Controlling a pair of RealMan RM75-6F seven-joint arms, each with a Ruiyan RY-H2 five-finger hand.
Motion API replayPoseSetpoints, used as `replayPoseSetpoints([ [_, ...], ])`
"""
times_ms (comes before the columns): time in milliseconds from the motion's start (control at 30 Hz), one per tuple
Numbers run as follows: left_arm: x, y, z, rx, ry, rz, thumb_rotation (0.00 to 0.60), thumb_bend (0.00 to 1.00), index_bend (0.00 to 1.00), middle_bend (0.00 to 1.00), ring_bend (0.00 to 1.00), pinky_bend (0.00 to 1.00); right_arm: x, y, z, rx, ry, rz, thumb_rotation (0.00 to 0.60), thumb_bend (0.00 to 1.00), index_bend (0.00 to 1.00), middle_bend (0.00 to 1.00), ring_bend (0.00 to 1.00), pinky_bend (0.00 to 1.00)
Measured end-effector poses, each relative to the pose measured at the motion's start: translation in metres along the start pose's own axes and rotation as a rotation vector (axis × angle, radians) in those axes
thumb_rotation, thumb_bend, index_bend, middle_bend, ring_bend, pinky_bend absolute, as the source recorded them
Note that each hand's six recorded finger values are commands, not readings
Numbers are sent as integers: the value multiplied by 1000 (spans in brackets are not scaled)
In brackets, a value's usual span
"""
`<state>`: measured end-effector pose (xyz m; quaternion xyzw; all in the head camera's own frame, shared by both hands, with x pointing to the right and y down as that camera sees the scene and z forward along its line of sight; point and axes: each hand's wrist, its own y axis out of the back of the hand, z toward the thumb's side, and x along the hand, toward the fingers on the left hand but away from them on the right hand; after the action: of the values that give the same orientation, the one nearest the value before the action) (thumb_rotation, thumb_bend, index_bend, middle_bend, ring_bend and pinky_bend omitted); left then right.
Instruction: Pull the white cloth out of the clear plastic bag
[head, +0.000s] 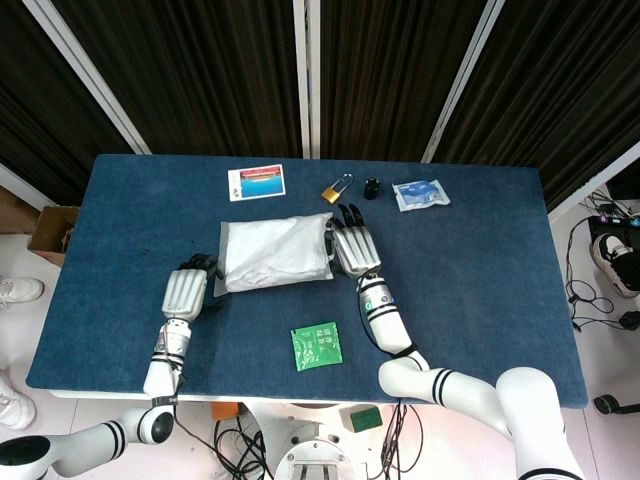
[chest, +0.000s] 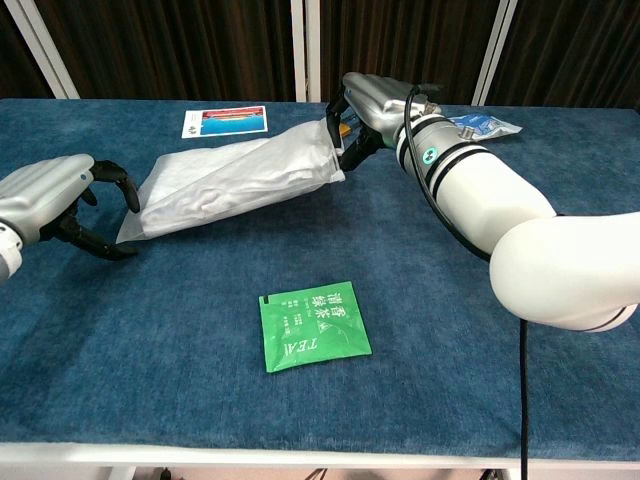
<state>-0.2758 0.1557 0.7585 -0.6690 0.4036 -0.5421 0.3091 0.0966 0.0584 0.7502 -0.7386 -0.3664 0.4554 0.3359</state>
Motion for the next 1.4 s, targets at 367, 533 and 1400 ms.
replayPoseSetpoints([
  [367, 8, -3, -1, -4, 1, 18, 600, 332, 539, 282, 196, 337, -1, -3, -2, -10, -7, 10, 600, 759, 762, 323, 35, 0],
  [533, 9, -7, -2, -7, 0, 9, 600, 367, 564, 295, 196, 336, -1, -4, -1, -16, -8, 15, 600, 759, 762, 323, 35, 0],
  [1400, -6, 6, -36, -3, 3, 101, 600, 538, 705, 427, 229, 339, 17, 10, -44, -33, -52, 6, 600, 767, 773, 323, 35, 0],
])
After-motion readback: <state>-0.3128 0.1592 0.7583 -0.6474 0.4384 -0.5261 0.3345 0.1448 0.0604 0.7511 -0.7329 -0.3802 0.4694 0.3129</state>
